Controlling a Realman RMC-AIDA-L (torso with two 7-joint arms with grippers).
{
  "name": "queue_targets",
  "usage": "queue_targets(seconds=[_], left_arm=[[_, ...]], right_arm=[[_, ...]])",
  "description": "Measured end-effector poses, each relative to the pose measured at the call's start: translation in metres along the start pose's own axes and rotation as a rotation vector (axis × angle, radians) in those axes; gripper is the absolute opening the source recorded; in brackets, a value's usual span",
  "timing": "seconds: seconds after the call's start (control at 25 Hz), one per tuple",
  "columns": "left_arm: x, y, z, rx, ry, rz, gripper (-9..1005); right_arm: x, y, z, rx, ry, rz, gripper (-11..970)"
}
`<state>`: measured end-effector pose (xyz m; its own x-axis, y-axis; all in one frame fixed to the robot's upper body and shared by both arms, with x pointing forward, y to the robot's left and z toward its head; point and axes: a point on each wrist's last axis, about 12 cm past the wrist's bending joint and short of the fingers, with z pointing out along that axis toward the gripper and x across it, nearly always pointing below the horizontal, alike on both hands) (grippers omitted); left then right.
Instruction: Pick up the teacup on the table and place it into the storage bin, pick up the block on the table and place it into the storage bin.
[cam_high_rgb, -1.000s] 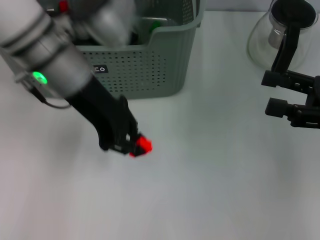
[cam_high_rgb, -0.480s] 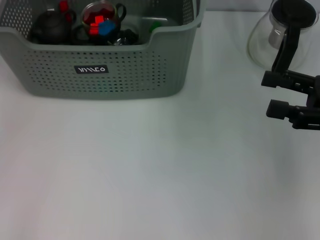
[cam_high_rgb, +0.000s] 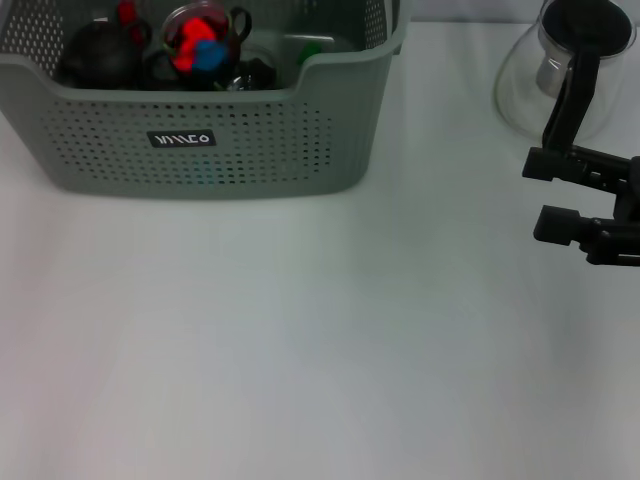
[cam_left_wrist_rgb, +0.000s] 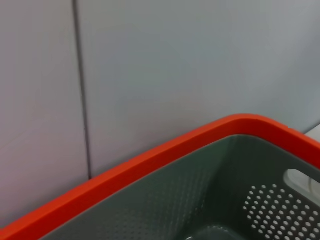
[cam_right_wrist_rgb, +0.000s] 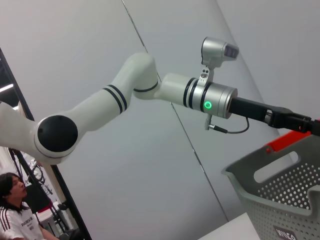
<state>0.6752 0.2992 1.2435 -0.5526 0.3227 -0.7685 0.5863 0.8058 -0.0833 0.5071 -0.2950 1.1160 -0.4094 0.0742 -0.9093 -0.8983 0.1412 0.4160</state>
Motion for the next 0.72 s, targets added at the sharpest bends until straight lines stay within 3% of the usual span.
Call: queue_targets(seconds=[0.12,0.28,0.32,0.44,0.52,0.72], left_arm=[[0.003,0.003,-0.009,-0.002,-0.021,-0.013,563],[0.009,-0.004,-0.028,0.102,-0.078,-0.035,677],[0.021,-0.019,-0.049,0.300,-0.174,-0.014,699],[0.046,-0.044,-0.069,0.568,-0.290,0.070,766],[0.067,-0.058,-0.075,0.680,-0.334,0.113,811],[0.127,-0.073,-0.068,0.696,-0.380,0.130,880]], right_arm=[[0.000,0.000,0.000,0.000,0.001,-0.004,927],[-0.002,0.000,0.001,-0.013,0.000,-0.022,927],[-0.003,0.000,0.002,-0.017,-0.001,-0.029,927],[-0.004,0.001,0.002,-0.029,-0.005,-0.055,928],[-0.005,0.001,0.000,-0.028,-0.004,-0.077,928],[-0.005,0.002,-0.003,-0.022,-0.002,-0.146,928]])
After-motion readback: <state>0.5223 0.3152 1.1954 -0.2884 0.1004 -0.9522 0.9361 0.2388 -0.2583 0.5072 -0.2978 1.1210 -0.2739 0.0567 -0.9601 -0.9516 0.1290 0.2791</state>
